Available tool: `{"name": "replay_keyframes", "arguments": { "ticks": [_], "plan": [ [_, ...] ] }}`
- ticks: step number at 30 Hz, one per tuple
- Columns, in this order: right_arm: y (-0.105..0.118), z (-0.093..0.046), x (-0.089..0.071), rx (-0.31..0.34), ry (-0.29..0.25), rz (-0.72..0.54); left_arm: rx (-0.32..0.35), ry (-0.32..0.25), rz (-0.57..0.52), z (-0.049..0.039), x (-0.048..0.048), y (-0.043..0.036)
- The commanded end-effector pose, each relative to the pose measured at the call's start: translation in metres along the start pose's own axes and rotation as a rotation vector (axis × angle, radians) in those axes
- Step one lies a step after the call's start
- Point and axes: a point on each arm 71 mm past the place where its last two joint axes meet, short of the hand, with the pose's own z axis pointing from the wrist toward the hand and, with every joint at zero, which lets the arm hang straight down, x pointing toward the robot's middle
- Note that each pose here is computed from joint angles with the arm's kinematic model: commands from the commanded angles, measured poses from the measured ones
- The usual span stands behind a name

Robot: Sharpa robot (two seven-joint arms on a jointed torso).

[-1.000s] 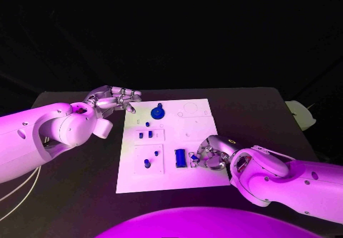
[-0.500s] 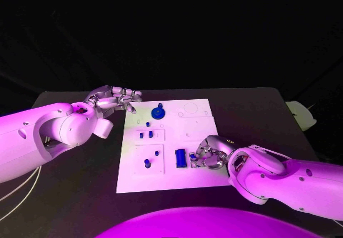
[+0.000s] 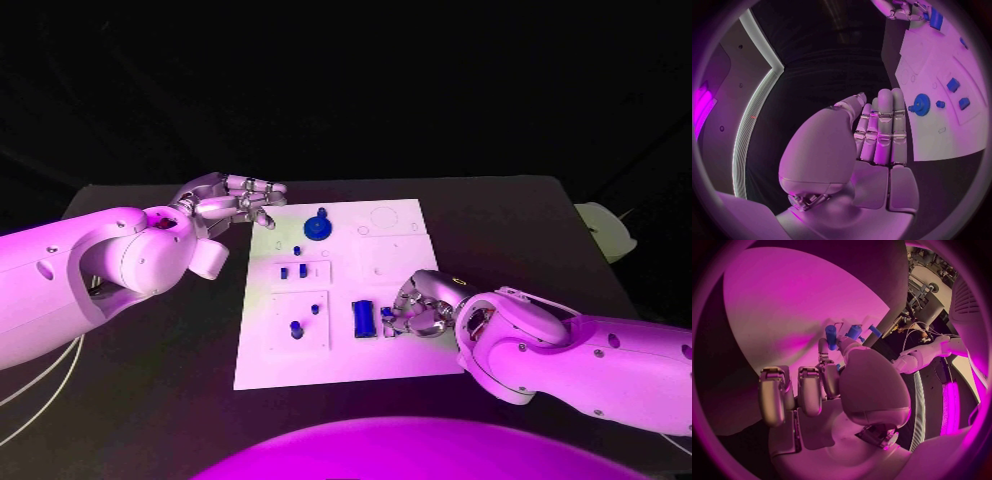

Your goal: Assemble the parts on the task board

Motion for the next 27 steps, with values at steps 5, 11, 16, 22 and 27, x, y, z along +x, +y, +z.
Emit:
{"name": "replay_keyframes", "arguments": {
  "ticks": [5,11,16,22,27],
  "plan": [
    [0.0026,-0.0003,0.0047,-0.003,0.027,-0.023,0.001,0.024,0.001,0.0002,0.0026,-0.0005],
    [0.0020,-0.0006,0.0045,-0.004,0.029,-0.035,-0.001,0.025,0.001,0.0001,0.0025,-0.0004],
    [0.0018,-0.0006,0.0040,-0.007,0.025,-0.045,-0.002,0.025,0.001,0.0001,0.0024,-0.0003],
    [0.0032,-0.0009,0.0036,-0.014,0.016,-0.047,-0.003,0.026,0.000,0.0001,0.0024,-0.0002],
    [0.0034,-0.0009,0.0026,-0.017,0.002,-0.044,-0.005,0.026,0.001,0.0001,0.0020,0.0000]
  ]
}}
